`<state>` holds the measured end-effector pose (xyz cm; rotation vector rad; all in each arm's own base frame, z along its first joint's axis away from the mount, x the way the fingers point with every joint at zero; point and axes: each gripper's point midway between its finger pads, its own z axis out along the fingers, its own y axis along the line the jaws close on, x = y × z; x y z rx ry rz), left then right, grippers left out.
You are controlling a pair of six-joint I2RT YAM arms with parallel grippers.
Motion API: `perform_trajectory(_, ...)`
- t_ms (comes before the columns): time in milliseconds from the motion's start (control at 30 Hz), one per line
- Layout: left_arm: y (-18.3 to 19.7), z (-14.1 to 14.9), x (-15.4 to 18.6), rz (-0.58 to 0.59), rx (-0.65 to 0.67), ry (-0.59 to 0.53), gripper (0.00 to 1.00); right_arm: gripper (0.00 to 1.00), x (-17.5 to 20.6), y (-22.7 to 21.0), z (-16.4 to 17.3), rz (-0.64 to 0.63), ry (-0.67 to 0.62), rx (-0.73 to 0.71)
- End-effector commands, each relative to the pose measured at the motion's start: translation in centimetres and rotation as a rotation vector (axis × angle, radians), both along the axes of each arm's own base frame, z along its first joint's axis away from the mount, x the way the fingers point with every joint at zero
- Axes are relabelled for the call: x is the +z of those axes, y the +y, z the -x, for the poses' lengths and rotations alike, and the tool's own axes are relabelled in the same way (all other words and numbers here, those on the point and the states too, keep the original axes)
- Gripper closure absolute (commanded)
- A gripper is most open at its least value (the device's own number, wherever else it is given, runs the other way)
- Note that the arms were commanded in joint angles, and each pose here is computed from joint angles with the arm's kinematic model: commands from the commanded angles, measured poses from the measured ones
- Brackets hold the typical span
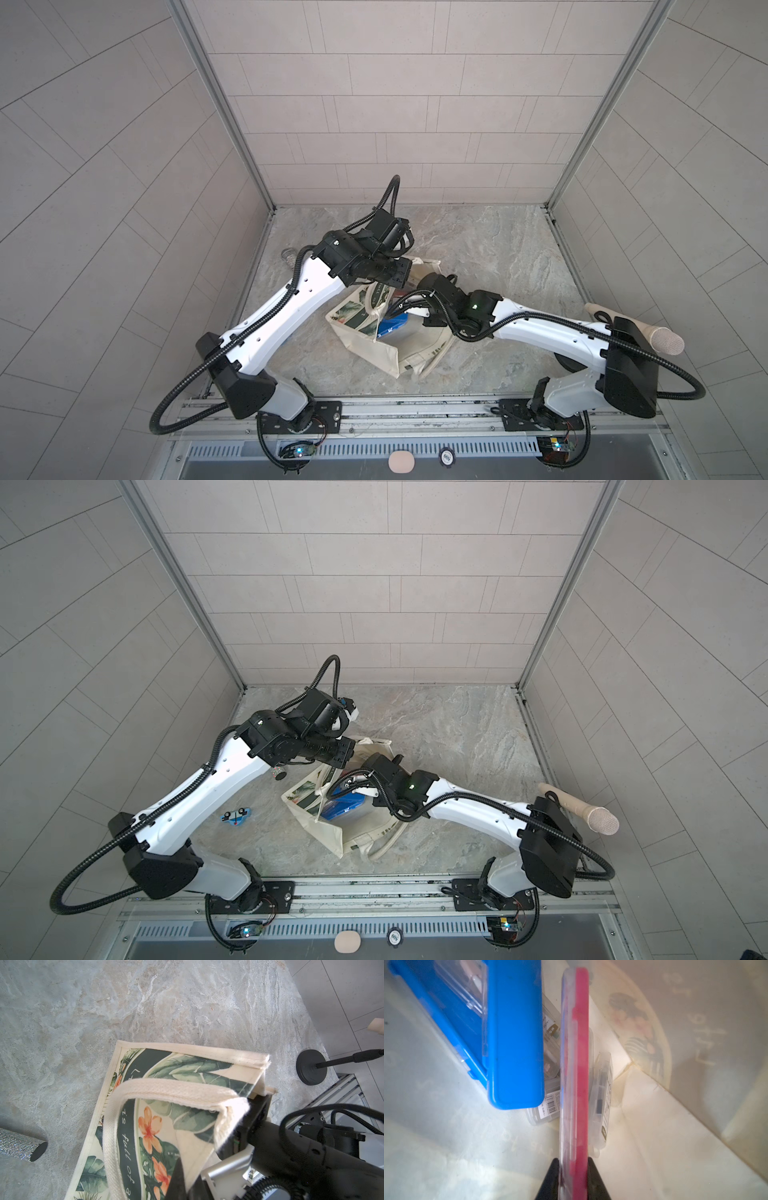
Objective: Take out the compass set from the canvas bag
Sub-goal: Pick up the compass set from the canvas bag, then place the compass set at the center of the board.
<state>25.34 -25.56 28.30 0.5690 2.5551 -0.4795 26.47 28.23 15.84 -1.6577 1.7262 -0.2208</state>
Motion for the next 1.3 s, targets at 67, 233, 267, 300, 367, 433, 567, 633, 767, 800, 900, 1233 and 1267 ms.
perform_trajectory(67,-0.4,-0.3,0.9,0.028,0.0,-0.022,1.0,0.83,2.1,-1.6,2.3,-0.018,-0.007,0.043)
perform_trajectory(233,-0.6,-0.4,0.7,0.023,-0.005,-0.02,1.0,0.82,4.0,-3.4,4.6,-0.086,-0.012,0.065)
perform_trajectory(267,-0.6,-0.4,0.6,0.022,-0.006,-0.017,1.0,0.82,4.4,-3.8,5.0,-0.121,0.002,0.04)
perform_trajectory(300,-0.7,-0.4,0.6,0.023,-0.007,-0.015,1.0,0.82,4.7,-4.2,5.4,-0.135,0.006,0.037)
perform_trajectory(367,-0.7,-0.4,0.6,0.024,-0.007,-0.014,1.0,0.82,4.8,-4.8,6.3,-0.156,0.015,0.053)
perform_trajectory(433,-0.6,-0.4,0.5,0.021,-0.009,-0.015,1.0,0.82,4.9,-5.4,7.1,-0.178,0.025,0.056)
perform_trajectory(567,-0.5,-0.3,0.3,0.016,-0.011,-0.012,1.0,0.83,6.4,-7.0,7.5,-0.259,-0.009,-0.005)
perform_trajectory(633,-0.5,-0.3,0.4,0.017,-0.012,-0.012,1.0,0.82,7.3,-7.7,7.7,-0.298,-0.028,-0.029)
perform_trajectory(767,-0.5,-0.3,0.6,0.019,-0.014,-0.018,1.0,0.81,9.3,-8.9,7.6,-0.361,-0.084,-0.074)
perform_trajectory(800,-0.4,-0.3,0.6,0.017,-0.015,-0.02,1.0,0.81,9.8,-9.2,7.5,-0.371,-0.098,-0.084)
perform_trajectory(900,-0.5,-0.3,0.7,0.02,-0.015,-0.021,1.0,0.81,10.7,-9.9,7.0,-0.389,-0.128,-0.123)
perform_trajectory(1233,-0.3,-0.1,0.9,0.025,-0.012,-0.025,1.0,0.81,13.8,-12.1,4.0,-0.556,-0.135,-0.295)
perform_trajectory(1267,-0.3,-0.1,0.8,0.025,-0.013,-0.023,1.0,0.81,14.0,-12.4,3.6,-0.571,-0.131,-0.312)
